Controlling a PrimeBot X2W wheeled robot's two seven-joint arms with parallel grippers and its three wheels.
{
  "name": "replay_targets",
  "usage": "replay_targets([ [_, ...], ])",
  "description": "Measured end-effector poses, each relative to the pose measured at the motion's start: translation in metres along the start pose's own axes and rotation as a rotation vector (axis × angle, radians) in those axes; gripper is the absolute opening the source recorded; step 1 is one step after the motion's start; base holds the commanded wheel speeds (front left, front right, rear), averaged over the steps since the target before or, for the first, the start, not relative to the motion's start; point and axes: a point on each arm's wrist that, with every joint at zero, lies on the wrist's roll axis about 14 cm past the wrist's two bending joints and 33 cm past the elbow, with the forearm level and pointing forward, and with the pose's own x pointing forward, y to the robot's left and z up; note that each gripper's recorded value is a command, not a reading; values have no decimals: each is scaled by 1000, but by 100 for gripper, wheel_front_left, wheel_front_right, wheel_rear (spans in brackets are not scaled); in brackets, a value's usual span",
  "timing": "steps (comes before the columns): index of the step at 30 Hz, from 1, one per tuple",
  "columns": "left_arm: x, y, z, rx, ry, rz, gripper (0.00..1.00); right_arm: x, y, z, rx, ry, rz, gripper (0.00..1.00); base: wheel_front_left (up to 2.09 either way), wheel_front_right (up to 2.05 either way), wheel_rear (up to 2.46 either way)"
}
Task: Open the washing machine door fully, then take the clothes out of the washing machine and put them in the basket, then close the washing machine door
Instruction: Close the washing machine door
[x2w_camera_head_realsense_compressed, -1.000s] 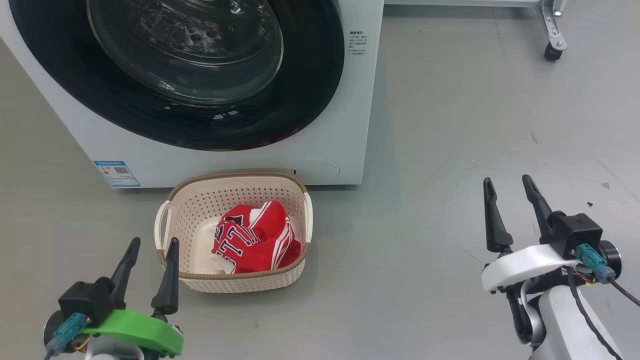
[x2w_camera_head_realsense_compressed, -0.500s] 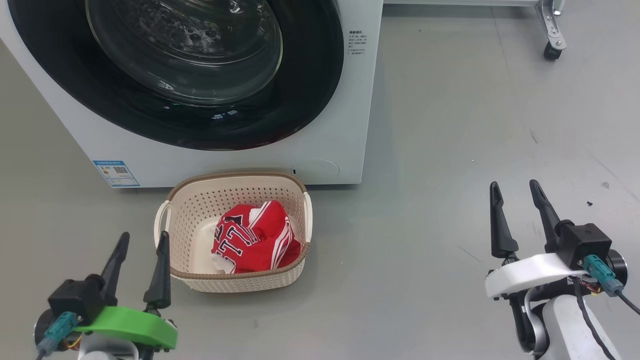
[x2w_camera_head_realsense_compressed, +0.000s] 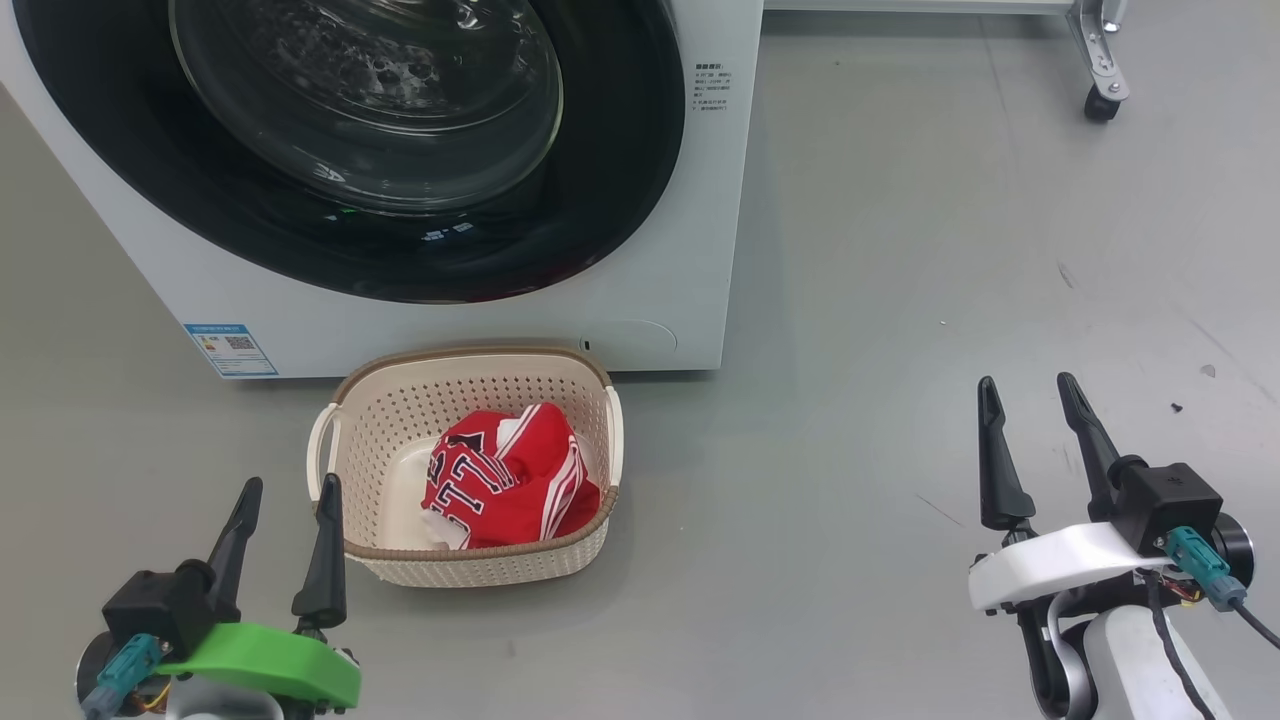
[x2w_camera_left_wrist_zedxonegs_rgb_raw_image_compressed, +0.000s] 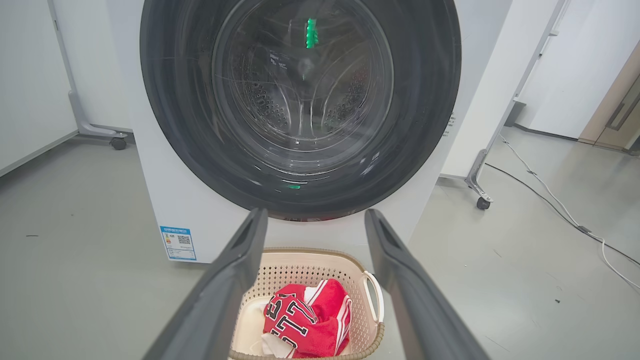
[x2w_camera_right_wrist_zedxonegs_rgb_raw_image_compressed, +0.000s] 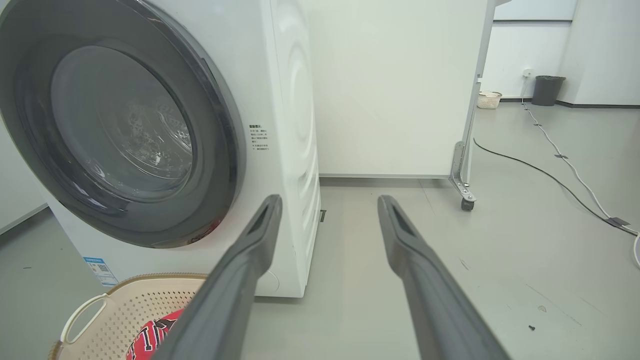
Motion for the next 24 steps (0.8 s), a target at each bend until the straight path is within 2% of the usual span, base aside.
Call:
replay_targets([
  [24, -7, 6, -9, -3, 28, 24, 100, -5, 2, 0, 1, -1, 8, 100, 0, 0, 0],
])
